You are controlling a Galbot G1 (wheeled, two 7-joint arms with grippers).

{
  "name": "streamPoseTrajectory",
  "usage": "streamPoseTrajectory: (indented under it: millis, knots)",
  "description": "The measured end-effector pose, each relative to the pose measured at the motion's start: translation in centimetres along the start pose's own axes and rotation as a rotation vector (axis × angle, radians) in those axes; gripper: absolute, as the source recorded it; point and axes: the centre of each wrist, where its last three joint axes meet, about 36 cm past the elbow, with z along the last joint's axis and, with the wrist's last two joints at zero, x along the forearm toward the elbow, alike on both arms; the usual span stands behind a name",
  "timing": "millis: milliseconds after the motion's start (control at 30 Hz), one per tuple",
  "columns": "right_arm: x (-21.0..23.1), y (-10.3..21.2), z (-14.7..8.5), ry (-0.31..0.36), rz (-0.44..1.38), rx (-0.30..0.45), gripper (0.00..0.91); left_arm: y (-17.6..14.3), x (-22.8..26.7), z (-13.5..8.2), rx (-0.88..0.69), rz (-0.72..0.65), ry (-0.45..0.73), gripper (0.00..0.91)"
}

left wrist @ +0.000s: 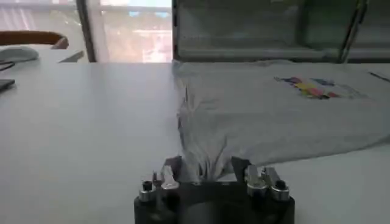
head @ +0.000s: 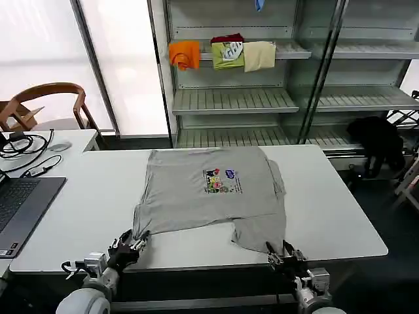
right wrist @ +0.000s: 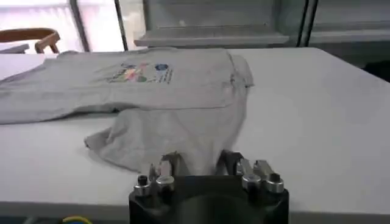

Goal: Fold and organize the clothes.

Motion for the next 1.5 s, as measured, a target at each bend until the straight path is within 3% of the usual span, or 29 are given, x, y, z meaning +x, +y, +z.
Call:
streamPoseTrajectory:
  millis: [267, 433, 733, 1033, 1300, 1500]
  knots:
    - [-0.4, 0.4, 0.2, -0.034, -0.020, -0.025, 0.000, -0.3, -0.1, 0.2, -0.011, 0.002, -0.012, 0.000]
    - [-1.1, 0.6, 0.1, -0.140, -0.030, -0.055, 0.000, -0.2, 0.1, 0.0, -0.003, 0.019, -0.044, 0.000]
    - [-3.7, 1.0, -1.9, -0.327, -0.012, -0.093, 0.000, 0.8, -0.5, -2.9, 0.113, 0.063, -0.189, 0.000]
    - [-10.0, 0.9, -5.6, -0.439, 0.023, -0.095, 0.000, 1.5, -3.6, -6.3, 0.204, 0.090, -0.266, 0.000]
    - [-16.3, 0.5, -9.1, -0.474, 0.054, -0.083, 0.000, 2.1, -7.6, -8.5, 0.233, 0.082, -0.286, 0.000]
    - [-20.0, 0.9, -11.3, -0.459, 0.057, -0.062, 0.000, 2.2, -9.9, -8.7, 0.232, 0.070, -0.260, 0.010]
